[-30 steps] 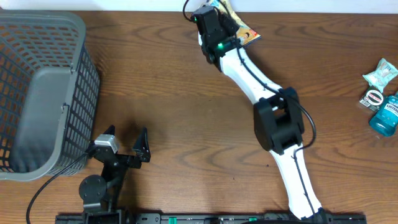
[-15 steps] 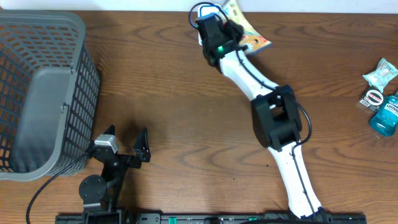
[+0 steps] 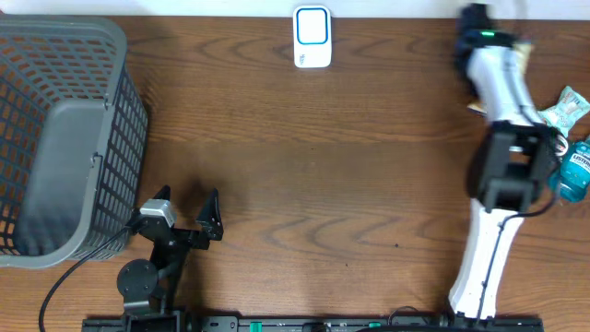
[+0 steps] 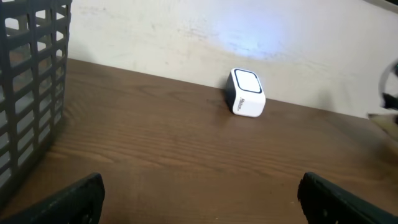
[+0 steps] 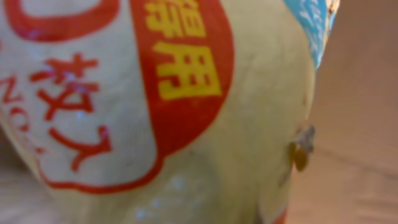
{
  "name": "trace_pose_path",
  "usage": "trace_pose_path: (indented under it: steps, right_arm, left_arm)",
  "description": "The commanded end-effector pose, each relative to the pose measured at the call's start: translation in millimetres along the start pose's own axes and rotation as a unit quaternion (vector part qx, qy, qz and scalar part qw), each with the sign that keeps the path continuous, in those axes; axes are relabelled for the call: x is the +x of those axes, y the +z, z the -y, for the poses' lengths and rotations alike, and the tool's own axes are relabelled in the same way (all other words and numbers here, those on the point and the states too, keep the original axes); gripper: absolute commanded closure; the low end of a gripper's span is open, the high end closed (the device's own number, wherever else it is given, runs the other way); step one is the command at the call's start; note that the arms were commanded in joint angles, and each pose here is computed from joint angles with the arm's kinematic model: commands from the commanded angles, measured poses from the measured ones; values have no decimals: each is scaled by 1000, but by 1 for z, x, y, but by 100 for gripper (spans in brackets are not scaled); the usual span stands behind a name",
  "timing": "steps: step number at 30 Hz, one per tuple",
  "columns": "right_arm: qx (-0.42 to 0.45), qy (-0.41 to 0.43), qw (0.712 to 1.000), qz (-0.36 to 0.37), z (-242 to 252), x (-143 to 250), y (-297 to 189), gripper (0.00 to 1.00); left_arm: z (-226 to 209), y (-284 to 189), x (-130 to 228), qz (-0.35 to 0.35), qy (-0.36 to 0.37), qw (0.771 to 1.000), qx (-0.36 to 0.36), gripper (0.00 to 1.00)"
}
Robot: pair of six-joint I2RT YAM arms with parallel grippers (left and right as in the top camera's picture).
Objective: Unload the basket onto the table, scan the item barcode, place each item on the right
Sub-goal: 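Carry the snack packet to the right table edge and release it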
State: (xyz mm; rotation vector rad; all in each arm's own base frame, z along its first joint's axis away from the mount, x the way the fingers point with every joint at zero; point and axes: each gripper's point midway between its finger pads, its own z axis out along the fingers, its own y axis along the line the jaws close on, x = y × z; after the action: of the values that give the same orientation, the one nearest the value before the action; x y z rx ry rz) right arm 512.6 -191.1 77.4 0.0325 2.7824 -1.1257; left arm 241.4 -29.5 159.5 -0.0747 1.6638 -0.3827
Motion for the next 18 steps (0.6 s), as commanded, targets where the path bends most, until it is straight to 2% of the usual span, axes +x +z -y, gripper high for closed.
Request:
trace_pose_path:
  steps: [1,3,5,6,7,8,13,14,18]
  right_arm:
    - [-100,56,993,19,-2,-1,0,98]
    - [-110,89,990,8,10,8,19,95]
    - [-111,117,987,-1,24,16,33,78]
    - [-115,128,985,-2,28,18,36,41]
    - [-120,139,983,1,33,18,35,18]
    - [-128,149,980,6,36,16,31,1]
    - [-211,221,949,84,61,-7,-46,1]
    - [-234,237,935,124,78,-13,-83,1]
    - [-271,273,898,214,128,-5,-177,1]
  left_arm:
    - [-2,1,16,-23,-5,1000,0,2]
    - [-2,1,16,-23,-5,1000,0,2]
    - [-2,1,16,-23,-5,1000,0,2]
    - [-2,1,16,-23,-5,1000,0,2]
    - [-2,1,16,-23,-5,1000,0,2]
    - [-2,1,16,-23,-5,1000,0,2]
    - [-2,1,16,-23,-5,1000,0,2]
    - [-2,1,16,-23,-5,1000,0,3]
    - [-2,1,16,-23,-5,1000,0,2]
